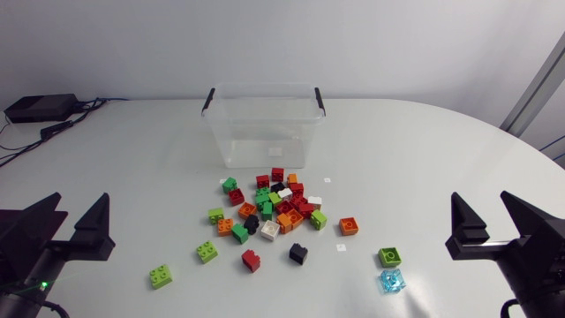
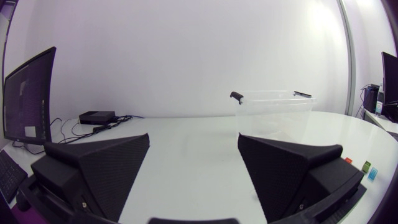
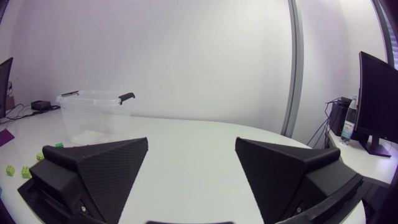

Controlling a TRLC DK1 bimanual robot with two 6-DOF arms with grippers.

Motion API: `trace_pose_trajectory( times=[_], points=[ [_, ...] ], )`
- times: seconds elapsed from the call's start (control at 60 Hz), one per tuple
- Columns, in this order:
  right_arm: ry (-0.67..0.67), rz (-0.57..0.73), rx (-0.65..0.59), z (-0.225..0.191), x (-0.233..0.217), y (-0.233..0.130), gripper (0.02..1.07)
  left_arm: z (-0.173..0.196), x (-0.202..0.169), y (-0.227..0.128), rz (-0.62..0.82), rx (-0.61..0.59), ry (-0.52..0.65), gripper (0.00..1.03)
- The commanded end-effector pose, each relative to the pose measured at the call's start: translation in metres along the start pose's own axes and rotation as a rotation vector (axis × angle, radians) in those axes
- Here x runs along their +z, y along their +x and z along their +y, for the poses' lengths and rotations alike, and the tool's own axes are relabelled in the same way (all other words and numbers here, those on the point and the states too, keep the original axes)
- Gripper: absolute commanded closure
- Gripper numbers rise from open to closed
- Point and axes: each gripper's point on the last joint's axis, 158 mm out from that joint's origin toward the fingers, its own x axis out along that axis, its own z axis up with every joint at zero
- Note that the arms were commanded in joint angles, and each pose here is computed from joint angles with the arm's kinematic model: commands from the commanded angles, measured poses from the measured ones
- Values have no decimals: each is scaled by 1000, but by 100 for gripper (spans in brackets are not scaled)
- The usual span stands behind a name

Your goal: Place the duplo bricks in the container

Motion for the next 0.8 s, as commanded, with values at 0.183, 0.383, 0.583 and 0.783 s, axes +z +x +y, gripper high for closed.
trace_pose_trajectory(
  times=[0.183,0.383,0.583,0.783],
  points=[
    [22,22,16,4,-11,1,6,-2,-6,0,6,-11,-2,4],
    [22,22,16,4,-11,1,6,-4,-6,0,6,-17,-1,4],
    [20,19,18,5,-10,1,6,-6,6,-2,-16,-26,3,4],
    [19,18,17,4,-10,1,6,-9,35,-7,-17,-45,1,4]
  ],
)
